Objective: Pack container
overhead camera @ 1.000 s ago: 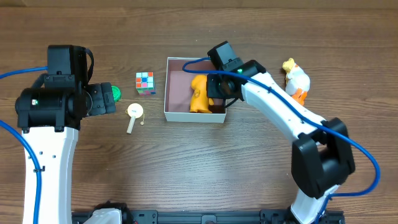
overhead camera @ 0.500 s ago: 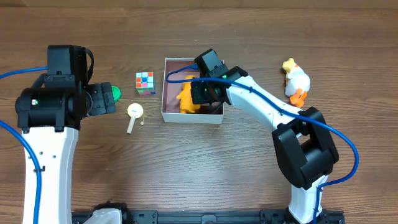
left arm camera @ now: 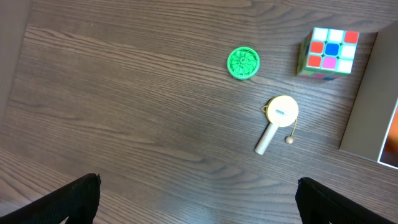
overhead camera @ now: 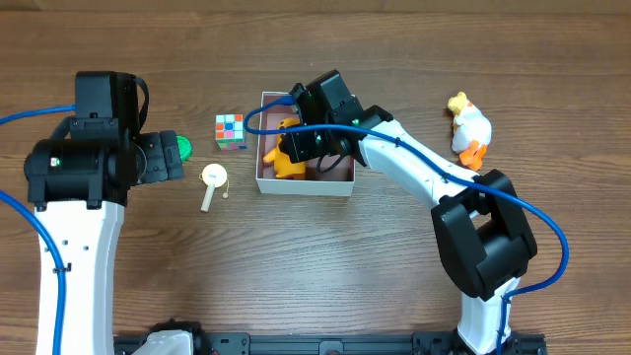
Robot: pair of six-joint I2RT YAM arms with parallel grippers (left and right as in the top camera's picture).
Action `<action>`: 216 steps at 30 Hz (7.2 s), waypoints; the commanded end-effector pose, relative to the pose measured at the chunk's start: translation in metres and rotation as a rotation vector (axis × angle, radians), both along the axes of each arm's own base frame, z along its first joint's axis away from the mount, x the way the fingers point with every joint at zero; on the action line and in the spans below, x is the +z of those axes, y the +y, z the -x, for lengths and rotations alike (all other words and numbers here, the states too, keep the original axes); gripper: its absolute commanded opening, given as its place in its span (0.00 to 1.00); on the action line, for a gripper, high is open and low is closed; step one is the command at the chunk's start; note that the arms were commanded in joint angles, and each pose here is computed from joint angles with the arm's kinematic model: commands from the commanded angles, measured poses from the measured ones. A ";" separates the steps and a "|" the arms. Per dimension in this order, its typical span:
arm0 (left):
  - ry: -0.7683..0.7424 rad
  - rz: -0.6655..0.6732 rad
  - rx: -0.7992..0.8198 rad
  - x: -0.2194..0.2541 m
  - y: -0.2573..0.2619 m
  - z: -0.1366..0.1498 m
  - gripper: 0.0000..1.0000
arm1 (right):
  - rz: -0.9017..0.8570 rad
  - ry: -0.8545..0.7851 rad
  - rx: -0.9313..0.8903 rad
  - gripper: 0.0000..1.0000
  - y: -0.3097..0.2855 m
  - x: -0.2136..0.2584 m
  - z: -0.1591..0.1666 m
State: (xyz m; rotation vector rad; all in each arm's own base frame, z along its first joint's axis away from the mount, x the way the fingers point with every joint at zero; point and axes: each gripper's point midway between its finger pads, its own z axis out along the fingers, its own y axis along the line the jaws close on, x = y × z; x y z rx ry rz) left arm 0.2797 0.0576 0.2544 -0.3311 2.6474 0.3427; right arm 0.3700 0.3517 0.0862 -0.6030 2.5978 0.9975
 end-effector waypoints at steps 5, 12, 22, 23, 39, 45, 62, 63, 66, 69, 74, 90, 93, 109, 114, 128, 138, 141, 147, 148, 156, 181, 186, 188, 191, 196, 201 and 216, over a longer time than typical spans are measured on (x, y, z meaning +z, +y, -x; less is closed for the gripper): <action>-0.001 -0.009 0.017 0.000 0.004 -0.001 1.00 | 0.029 -0.070 -0.086 0.04 -0.017 0.017 -0.022; -0.001 -0.009 0.017 0.000 0.004 -0.001 1.00 | 0.291 -0.019 -0.304 0.04 -0.087 -0.023 -0.041; -0.001 -0.009 0.017 0.000 0.004 -0.001 1.00 | 0.269 0.096 -0.244 0.04 -0.066 -0.055 -0.020; -0.001 -0.009 0.017 0.000 0.004 -0.001 1.00 | 0.230 0.089 -0.205 0.04 -0.056 -0.052 -0.018; -0.001 -0.009 0.017 0.000 0.004 -0.001 1.00 | -0.105 0.046 0.021 0.04 -0.001 -0.007 -0.012; -0.001 -0.009 0.017 0.000 0.004 -0.001 1.00 | 0.013 0.069 -0.118 0.04 -0.046 -0.026 -0.035; -0.001 -0.009 0.017 0.000 0.004 -0.001 1.00 | -0.034 -0.092 -0.216 0.05 -0.106 0.099 -0.036; -0.001 -0.009 0.017 0.000 0.004 -0.001 1.00 | -0.012 -0.106 -0.232 0.05 -0.111 0.106 -0.032; -0.001 -0.009 0.017 0.000 0.004 -0.001 1.00 | 0.104 -0.065 -0.255 0.05 -0.117 0.091 -0.016; -0.001 -0.009 0.017 0.000 0.004 -0.001 1.00 | 0.228 -0.025 -0.230 0.05 -0.109 0.062 0.001; -0.001 -0.009 0.017 0.000 0.004 -0.001 1.00 | 0.325 0.043 -0.166 0.04 -0.092 0.021 0.019; -0.001 -0.009 0.017 0.000 0.004 -0.001 1.00 | 0.081 -0.001 0.025 0.10 0.010 0.000 0.026; -0.001 -0.009 0.017 0.000 0.004 -0.001 1.00 | 0.001 -0.019 0.006 0.10 0.018 0.013 0.014; -0.001 -0.009 0.017 0.000 0.004 -0.001 1.00 | -0.046 0.079 -0.271 0.04 -0.107 0.029 -0.061; -0.001 -0.009 0.017 0.000 0.004 -0.001 1.00 | 0.047 0.083 -0.315 0.04 -0.129 0.023 -0.059; -0.001 -0.009 0.017 0.000 0.004 -0.001 1.00 | 0.105 -0.066 -0.313 0.17 -0.144 0.100 -0.039; -0.001 -0.009 0.017 0.000 0.004 -0.001 1.00 | 0.465 0.080 -0.553 0.20 -0.237 0.046 -0.017; -0.001 -0.009 0.017 0.000 0.004 -0.001 1.00 | 0.495 0.172 -0.562 0.20 -0.238 0.016 -0.006; -0.001 -0.009 0.017 0.000 0.004 -0.001 1.00 | 0.460 0.281 -0.535 0.15 -0.228 -0.010 0.017; -0.001 -0.009 0.017 0.000 0.004 -0.001 1.00 | 0.438 0.297 -0.517 0.15 -0.222 -0.010 0.020; -0.001 -0.009 0.017 0.000 0.004 -0.001 1.00 | 0.403 0.260 -0.379 0.15 -0.169 -0.007 0.035; -0.001 -0.009 0.017 0.000 0.004 -0.001 1.00 | 0.545 -0.039 -0.778 1.00 -0.394 0.053 -0.072; -0.001 -0.009 0.017 0.000 0.004 -0.001 1.00 | 0.549 0.034 -0.717 1.00 -0.403 0.014 -0.073; -0.001 -0.009 0.017 0.000 0.004 -0.001 1.00 | 0.560 0.081 -0.701 1.00 -0.403 -0.007 -0.072; -0.001 -0.009 0.017 0.000 0.004 -0.001 1.00 | 0.565 0.134 -0.674 0.98 -0.397 -0.030 -0.070; -0.001 -0.009 0.017 0.000 0.004 -0.001 1.00 | 0.526 0.213 -0.698 0.45 -0.389 -0.039 -0.061; -0.001 -0.009 0.017 0.000 0.004 -0.001 1.00 | 0.435 0.133 -0.748 0.18 -0.366 0.020 -0.062; -0.001 -0.009 0.017 0.000 0.004 -0.001 1.00 | 0.208 0.044 -0.620 0.04 -0.137 0.110 0.008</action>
